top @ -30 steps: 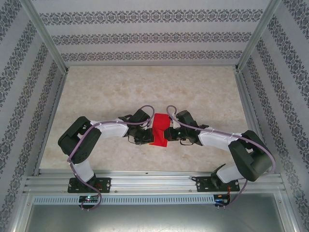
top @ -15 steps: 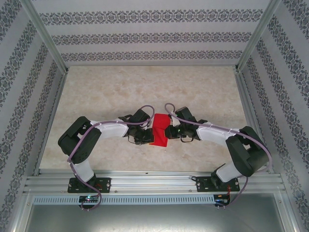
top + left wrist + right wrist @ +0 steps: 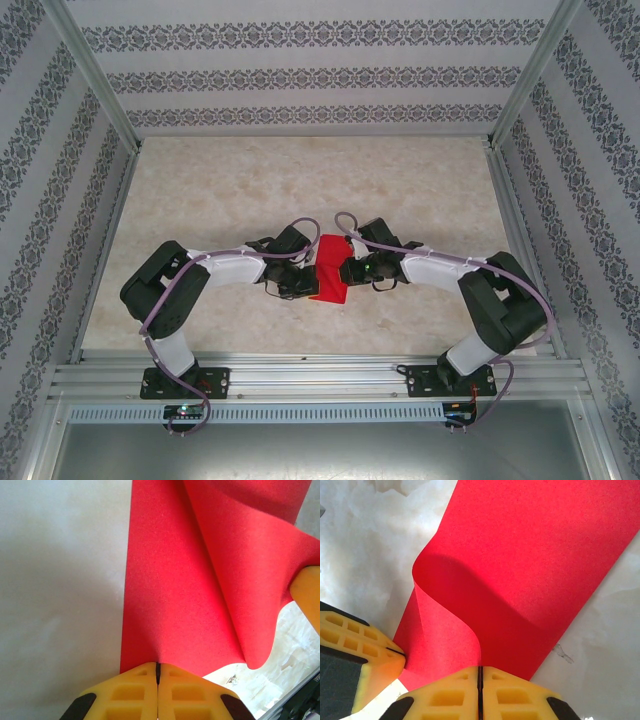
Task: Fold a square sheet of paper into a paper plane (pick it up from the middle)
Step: Fold the triangle a second time at the center of the table.
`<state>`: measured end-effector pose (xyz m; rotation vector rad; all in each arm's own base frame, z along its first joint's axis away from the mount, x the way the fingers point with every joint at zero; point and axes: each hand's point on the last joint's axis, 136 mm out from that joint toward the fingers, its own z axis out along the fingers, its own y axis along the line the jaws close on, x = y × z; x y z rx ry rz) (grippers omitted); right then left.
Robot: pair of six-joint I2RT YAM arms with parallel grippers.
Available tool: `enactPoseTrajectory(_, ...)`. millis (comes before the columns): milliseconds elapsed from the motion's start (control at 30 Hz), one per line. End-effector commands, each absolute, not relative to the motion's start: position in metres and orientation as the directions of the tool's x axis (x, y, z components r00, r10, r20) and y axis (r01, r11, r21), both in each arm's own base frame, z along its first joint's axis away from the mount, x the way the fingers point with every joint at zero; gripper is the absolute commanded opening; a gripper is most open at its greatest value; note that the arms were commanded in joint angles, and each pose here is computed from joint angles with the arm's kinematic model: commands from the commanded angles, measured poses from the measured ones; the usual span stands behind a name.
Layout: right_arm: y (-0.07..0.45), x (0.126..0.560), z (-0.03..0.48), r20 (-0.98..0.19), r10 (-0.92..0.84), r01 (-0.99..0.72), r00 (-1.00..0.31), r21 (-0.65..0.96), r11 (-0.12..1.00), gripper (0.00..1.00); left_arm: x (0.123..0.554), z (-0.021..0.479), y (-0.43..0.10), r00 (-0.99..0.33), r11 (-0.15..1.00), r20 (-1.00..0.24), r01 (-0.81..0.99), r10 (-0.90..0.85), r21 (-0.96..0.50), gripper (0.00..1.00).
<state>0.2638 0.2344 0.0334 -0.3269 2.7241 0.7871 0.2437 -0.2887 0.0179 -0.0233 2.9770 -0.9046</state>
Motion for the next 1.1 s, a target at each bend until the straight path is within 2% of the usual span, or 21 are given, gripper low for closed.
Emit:
enactPoseTrajectory(0, 0.228, 0.271, 0.031, -0.335, -0.145, -0.291, -0.931, 0.440, 0.850, 0.09, 0.236, -0.001, -0.278, -1.000, 0.877, 0.000, -0.008, -0.010, -0.480, 0.08)
enactPoseTrajectory(1067, 0.229, 0.275, 0.027, -0.316, -0.161, -0.290, -0.935, 0.419, 0.861, 0.10, 0.234, -0.003, -0.277, -1.000, 0.880, 0.002, -0.004, -0.003, -0.475, 0.08)
